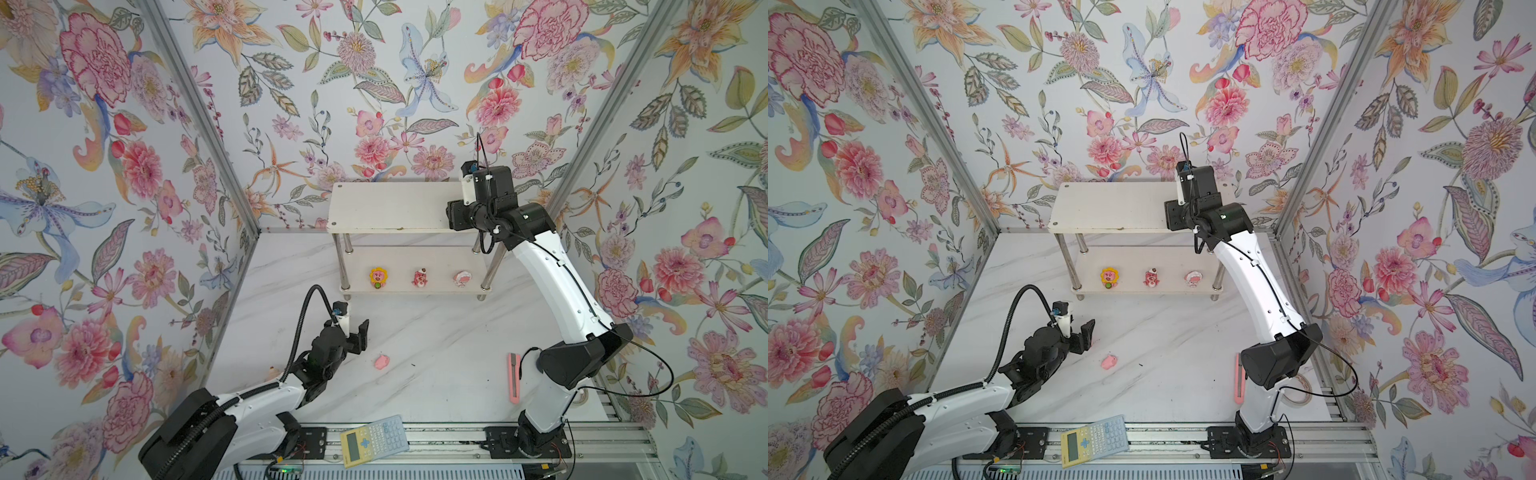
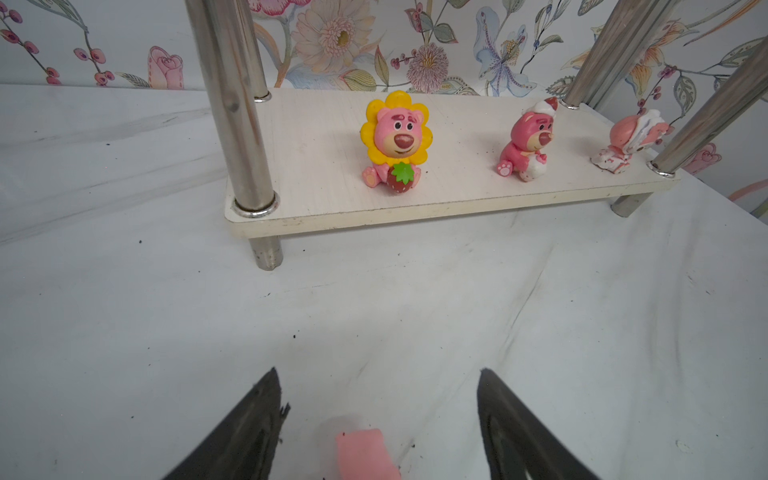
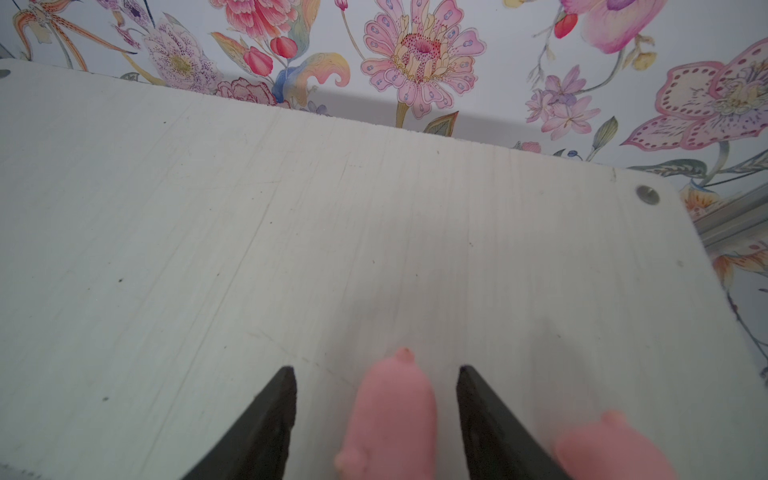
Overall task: Place and organize the plastic toys onto the shelf
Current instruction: 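Lower the pig onto the top shelf and open the right gripper, then pull the right gripper back down over the table pigs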
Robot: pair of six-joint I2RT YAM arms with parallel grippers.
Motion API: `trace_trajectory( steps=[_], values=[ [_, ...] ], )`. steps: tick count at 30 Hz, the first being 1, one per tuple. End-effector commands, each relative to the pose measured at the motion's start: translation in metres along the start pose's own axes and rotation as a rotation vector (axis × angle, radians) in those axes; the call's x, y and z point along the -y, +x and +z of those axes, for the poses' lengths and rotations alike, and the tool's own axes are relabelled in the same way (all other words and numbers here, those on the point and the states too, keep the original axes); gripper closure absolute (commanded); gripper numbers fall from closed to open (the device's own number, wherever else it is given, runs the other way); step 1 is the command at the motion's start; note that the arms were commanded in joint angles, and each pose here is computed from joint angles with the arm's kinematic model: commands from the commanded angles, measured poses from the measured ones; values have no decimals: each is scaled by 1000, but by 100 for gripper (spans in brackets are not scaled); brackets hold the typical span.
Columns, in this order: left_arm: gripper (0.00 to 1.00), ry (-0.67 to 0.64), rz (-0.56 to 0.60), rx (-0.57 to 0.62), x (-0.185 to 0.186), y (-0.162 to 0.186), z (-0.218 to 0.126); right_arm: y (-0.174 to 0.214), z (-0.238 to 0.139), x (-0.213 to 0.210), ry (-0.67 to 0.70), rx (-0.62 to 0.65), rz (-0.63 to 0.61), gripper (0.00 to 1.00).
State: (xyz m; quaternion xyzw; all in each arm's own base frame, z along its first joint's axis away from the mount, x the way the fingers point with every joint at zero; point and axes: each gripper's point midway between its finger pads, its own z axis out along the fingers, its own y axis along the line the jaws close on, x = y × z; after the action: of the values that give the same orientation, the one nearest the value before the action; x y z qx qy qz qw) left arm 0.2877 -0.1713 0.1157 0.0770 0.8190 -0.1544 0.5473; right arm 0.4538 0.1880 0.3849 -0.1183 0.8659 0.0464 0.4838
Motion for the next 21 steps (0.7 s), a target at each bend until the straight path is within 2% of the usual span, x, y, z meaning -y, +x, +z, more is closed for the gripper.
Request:
trace_trajectory(
  steps=[1, 6, 14, 19, 21],
  values=[
    [25, -19, -18, 23, -4, -5, 0, 1, -3, 5, 19, -7, 2, 33],
    [25, -18, -21, 28, -4, -7, 0, -8, -19, 7, 16, 29, 9, 27],
    [25, -12, -26, 28, -3, -7, -1, -21, -70, 15, 31, 112, 9, 25],
    [25, -13, -31, 36, -4, -9, -3, -5, -102, 3, 29, 124, -25, 25],
    [25, -14, -33, 38, -4, -11, -3, 11, -116, -16, 4, 128, -57, 25]
  ],
)
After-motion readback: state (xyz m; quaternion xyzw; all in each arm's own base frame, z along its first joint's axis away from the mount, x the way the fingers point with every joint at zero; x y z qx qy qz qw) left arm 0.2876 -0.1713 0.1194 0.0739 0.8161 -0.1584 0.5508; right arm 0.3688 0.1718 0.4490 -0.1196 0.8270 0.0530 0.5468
